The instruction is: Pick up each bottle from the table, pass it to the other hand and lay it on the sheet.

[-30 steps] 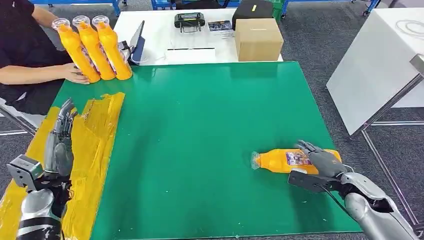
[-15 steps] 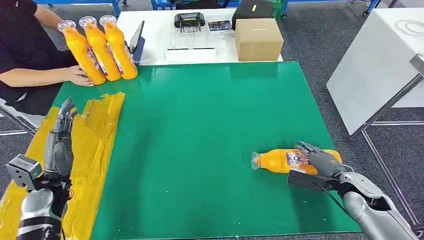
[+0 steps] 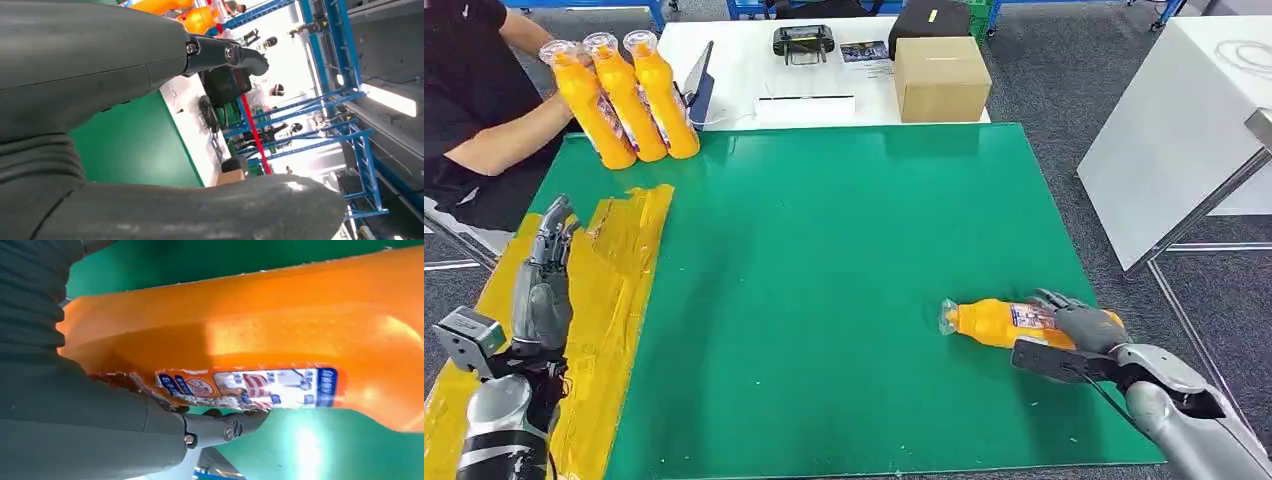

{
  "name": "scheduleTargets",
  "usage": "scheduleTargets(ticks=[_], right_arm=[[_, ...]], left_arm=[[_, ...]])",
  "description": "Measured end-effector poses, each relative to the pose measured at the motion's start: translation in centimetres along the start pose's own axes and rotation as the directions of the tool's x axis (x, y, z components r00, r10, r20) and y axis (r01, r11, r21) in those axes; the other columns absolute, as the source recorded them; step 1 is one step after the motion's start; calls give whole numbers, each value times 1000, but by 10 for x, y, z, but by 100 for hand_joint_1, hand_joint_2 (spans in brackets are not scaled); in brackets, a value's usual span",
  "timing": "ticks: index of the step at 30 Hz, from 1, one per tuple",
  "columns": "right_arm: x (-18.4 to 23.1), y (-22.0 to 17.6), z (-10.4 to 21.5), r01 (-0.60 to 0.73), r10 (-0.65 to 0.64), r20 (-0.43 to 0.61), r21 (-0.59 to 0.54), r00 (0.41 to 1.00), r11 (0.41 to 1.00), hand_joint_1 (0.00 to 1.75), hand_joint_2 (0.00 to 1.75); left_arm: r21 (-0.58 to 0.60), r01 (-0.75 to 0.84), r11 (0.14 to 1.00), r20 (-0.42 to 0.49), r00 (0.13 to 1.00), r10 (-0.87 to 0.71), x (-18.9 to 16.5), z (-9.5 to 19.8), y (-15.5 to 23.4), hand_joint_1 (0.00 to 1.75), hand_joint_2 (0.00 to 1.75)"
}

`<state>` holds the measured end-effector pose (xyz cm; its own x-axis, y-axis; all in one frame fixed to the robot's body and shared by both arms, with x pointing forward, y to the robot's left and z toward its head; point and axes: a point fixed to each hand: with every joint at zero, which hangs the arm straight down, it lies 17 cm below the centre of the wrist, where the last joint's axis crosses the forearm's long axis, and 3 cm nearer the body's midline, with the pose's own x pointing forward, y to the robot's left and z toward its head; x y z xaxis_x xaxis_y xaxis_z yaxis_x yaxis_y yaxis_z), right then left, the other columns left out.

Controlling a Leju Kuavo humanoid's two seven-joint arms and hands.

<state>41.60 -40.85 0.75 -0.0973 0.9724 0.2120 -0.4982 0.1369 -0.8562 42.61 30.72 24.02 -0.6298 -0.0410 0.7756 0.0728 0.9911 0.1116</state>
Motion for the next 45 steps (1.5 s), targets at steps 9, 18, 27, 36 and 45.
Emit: scheduleTargets(ticks=[9, 18, 27, 36, 45], right_arm=[[-12, 1, 4, -13, 13, -25, 12, 1000, 1000, 0, 175], [-27, 9, 13, 17, -13, -55, 72, 998, 997, 175, 175], [-41, 12, 21, 14, -7, -78, 98, 997, 995, 175, 175], [-48, 21, 30, 26, -14, -86, 135, 996, 991, 175, 175], [47, 4, 2, 288, -273, 219, -39, 937, 957, 175, 175]], left_arm=[[-4, -11, 1000, -7, 1000, 11, -3, 2, -1, 0, 0], [-4, -17, 1000, -14, 1000, 17, -5, 2, -2, 0, 0], [-2, -21, 1000, -15, 1000, 21, -7, 0, -1, 0, 0], [5, -31, 1000, -8, 999, 31, -7, -5, 0, 0, 0], [48, -259, 965, -133, 955, 263, -32, -4, -3, 0, 175]])
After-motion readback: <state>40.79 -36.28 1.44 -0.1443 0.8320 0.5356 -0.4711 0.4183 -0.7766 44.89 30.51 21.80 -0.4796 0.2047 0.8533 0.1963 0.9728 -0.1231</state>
